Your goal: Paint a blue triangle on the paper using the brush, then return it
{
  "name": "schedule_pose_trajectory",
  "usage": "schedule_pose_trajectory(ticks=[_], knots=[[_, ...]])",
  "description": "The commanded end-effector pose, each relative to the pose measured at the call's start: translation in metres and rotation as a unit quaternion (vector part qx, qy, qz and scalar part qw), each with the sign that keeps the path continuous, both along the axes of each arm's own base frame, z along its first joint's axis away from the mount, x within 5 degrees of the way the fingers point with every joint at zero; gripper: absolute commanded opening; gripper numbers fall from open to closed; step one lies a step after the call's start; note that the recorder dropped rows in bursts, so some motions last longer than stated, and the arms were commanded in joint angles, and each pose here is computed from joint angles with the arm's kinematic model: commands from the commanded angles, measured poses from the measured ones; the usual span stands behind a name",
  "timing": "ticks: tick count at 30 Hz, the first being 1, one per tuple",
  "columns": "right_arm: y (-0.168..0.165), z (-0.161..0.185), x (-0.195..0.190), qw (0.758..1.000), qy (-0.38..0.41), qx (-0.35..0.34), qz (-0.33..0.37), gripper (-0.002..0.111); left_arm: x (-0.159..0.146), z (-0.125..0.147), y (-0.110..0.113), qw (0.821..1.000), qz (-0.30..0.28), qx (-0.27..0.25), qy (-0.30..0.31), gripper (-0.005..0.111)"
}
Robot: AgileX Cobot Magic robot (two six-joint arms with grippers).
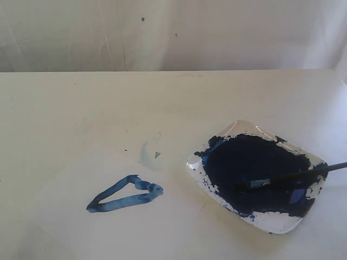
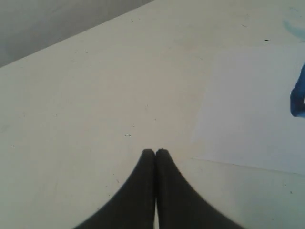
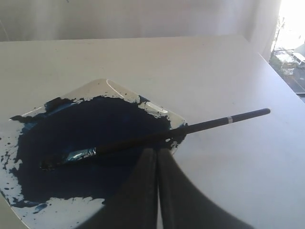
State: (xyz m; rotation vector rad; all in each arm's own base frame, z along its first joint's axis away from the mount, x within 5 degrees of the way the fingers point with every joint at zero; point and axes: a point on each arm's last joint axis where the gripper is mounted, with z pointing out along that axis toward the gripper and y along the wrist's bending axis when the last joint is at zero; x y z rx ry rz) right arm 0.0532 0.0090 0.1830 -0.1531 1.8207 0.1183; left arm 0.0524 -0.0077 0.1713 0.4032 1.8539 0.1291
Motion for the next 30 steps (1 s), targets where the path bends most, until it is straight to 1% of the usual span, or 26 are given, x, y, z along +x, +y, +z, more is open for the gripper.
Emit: schedule_pose_trajectory(ticks=[1,4,9,10,11,12,14,16,17,19,23,28,30], knots=[[0.0001,-0.0001,-0.0003,1.0,-0.003,0.001,0.002,0.0,0.0003,-0.0008,0.0003,1.0,0.005,-0.003,-0.005,0.0],[0.0001,-0.0001,-0.0003,1.0,-0.003,0.001,0.002,0.0,0.0002,-0.001,0.0005,1.0,0.004,-0.001,-0.005,0.0],[0.0001,-0.0001,-0.0003,1.0,-0.003,0.001,0.002,0.0,0.0004,-0.0011,0.0021,1.0,0.009,0.018,-0.006,0.0],[0.0001,-0.0001,-0.0003,1.0,-0.003,0.001,0.002,0.0,0.0004,-0.0011,0.002,1.0,0.013,0.006,-0.005,0.0],[0.0001,-0.0001,-0.0003,1.0,-0.003,0.001,0.002,0.0,0.0002,-0.0013,0.0014,0.999,0.022,-0.029,0.0,0.0],[0.0001,-0.0001,-0.0003,1.0,-0.003,0.001,0.002,0.0,-0.0001,-0.0021,0.0005,0.997,0.034,-0.074,0.01,0.0],[0.0001,-0.0001,-0.0003,1.0,-0.003,0.001,0.002,0.0,-0.0007,-0.0038,0.0002,0.987,0.062,-0.146,0.028,0.0],[0.0001,-0.0001,-0.0003,1.0,-0.003,0.001,0.002,0.0,-0.0007,-0.0038,0.0006,0.979,0.079,-0.187,0.032,0.0],[0.0001,-0.0001,-0.0003,1.0,-0.003,0.001,0.002,0.0,-0.0007,-0.0039,0.0008,0.976,0.084,-0.198,0.033,0.0],[0.0001,-0.0001,-0.0003,1.0,-0.003,0.001,0.002,0.0,-0.0007,-0.0039,0.0011,0.975,0.087,-0.201,0.033,0.0],[0.0001,-0.0001,-0.0003,1.0,-0.003,0.001,0.002,0.0,-0.0007,-0.0043,0.0025,0.979,0.089,-0.182,0.032,0.0],[0.0001,-0.0001,-0.0003,1.0,-0.003,0.001,0.002,0.0,-0.0007,-0.0045,0.0034,0.979,0.096,-0.177,0.031,0.0],[0.0001,-0.0001,-0.0003,1.0,-0.003,0.001,0.002,0.0,-0.0007,-0.0048,0.0046,0.982,0.098,-0.157,0.03,0.0]])
